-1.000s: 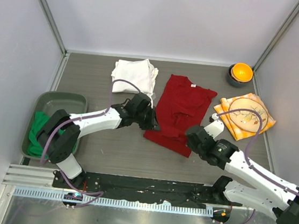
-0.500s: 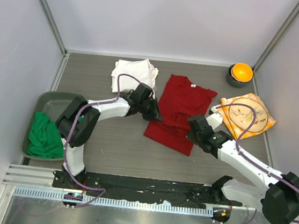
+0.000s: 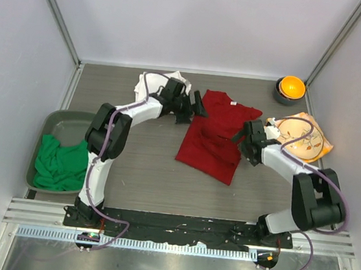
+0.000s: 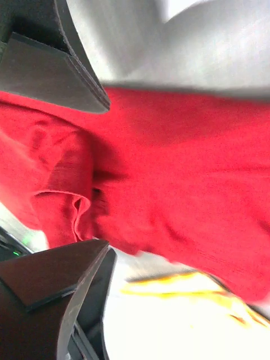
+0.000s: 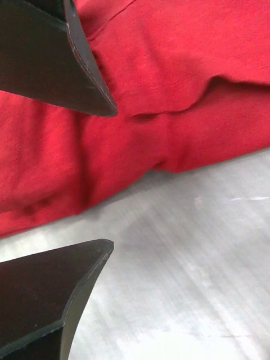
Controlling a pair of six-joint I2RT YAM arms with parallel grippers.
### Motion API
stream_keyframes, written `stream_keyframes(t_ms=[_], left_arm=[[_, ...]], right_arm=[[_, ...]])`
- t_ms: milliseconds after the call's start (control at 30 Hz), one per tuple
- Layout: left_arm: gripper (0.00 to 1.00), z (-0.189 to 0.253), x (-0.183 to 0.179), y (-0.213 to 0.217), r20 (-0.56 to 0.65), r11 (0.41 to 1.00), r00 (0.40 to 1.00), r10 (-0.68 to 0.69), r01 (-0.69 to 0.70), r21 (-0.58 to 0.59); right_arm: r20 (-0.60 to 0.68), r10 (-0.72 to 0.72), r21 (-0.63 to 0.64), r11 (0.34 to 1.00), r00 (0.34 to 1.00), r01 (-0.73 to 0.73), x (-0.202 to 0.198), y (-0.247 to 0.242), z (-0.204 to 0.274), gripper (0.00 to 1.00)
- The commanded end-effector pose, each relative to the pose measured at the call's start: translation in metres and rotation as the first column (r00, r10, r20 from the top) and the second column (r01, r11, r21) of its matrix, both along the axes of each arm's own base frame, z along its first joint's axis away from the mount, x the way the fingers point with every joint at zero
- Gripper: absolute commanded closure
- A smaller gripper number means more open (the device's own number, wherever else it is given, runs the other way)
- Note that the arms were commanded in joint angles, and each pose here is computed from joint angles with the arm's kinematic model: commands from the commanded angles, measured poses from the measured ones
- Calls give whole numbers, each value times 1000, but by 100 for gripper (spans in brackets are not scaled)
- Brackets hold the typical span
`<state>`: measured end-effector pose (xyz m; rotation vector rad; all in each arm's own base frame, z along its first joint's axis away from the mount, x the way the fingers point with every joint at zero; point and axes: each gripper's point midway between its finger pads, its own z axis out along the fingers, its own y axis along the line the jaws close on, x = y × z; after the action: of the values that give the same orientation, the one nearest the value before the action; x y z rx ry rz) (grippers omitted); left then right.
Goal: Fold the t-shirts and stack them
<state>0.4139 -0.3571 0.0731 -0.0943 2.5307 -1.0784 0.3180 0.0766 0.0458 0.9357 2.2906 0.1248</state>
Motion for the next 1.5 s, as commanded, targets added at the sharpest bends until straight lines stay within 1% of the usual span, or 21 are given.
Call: stream_keyframes(t_ms=[0,33,67,133,167,233,267,300,367,400,467,500,533,600,733,767,833,867,1033,1200,1467], left_arm=[[0,64,75,38,79,984,983,164,-158,-79],[0,77,81,42,96,982,979,179,-171,-86],[0,77,78,50,79,980,978,191,-187,-61],[0,89,76,64,128,977,969,213,-214,-11],[0,78,66,69,110,977,971,210,-213,21],[0,88,46,70,127,978,971,205,-209,23],[0,66,27,74,86,978,977,195,-200,56],[0,84,14,68,130,982,976,177,-183,38],[0,67,-17,70,109,984,982,154,-163,73],[0,84,-31,63,144,989,980,135,-143,47],[0,89,-54,58,131,992,984,121,-123,5],[0,74,-75,56,97,995,990,102,-104,11],[0,95,-83,49,119,993,988,102,-94,-67],[0,88,-106,43,106,994,992,71,-61,-95],[0,107,-119,27,201,962,977,72,-15,-271],[0,112,-124,22,196,944,979,55,13,-329],[0,99,-130,19,166,936,985,49,12,-353],[1,101,-128,12,189,920,981,40,38,-390],[3,92,-131,-3,206,892,979,3,90,-443],[4,72,-130,-10,188,890,982,-19,103,-445],[5,37,-139,-2,140,902,990,-14,73,-425]], right_arm=[[172,13,16,1000,985,-16,75,5,46,3],[167,19,4,1000,986,-20,77,4,50,3],[186,19,2,1000,982,-20,82,4,59,3],[233,8,-17,1000,972,-4,82,-2,77,2],[239,16,-33,999,971,-9,78,-4,79,2],[255,26,-41,999,967,-16,71,-7,92,2],[256,44,-40,999,966,-34,66,-6,96,1],[250,94,-9,996,964,-94,61,6,99,1],[242,157,-1,987,957,-162,46,15,108,1],[231,193,-2,980,954,-198,38,22,110,1],[214,286,-20,957,934,-289,19,41,117,1],[188,308,-35,951,933,-307,11,43,116,1],[146,355,-45,935,923,-352,-2,51,113,0],[113,379,-65,925,919,-374,-12,52,111,0],[84,408,-80,912,909,-402,-28,51,101,0],[83,425,-72,905,902,-420,-30,54,100,0],[75,437,-69,899,896,-432,-32,54,95,0],[72,448,-61,894,891,-444,-33,56,93,0],[70,464,-52,886,883,-462,-34,60,88,0],[64,471,-55,882,880,-468,-37,58,86,0],[37,511,73,856,859,-512,-45,82,65,0]])
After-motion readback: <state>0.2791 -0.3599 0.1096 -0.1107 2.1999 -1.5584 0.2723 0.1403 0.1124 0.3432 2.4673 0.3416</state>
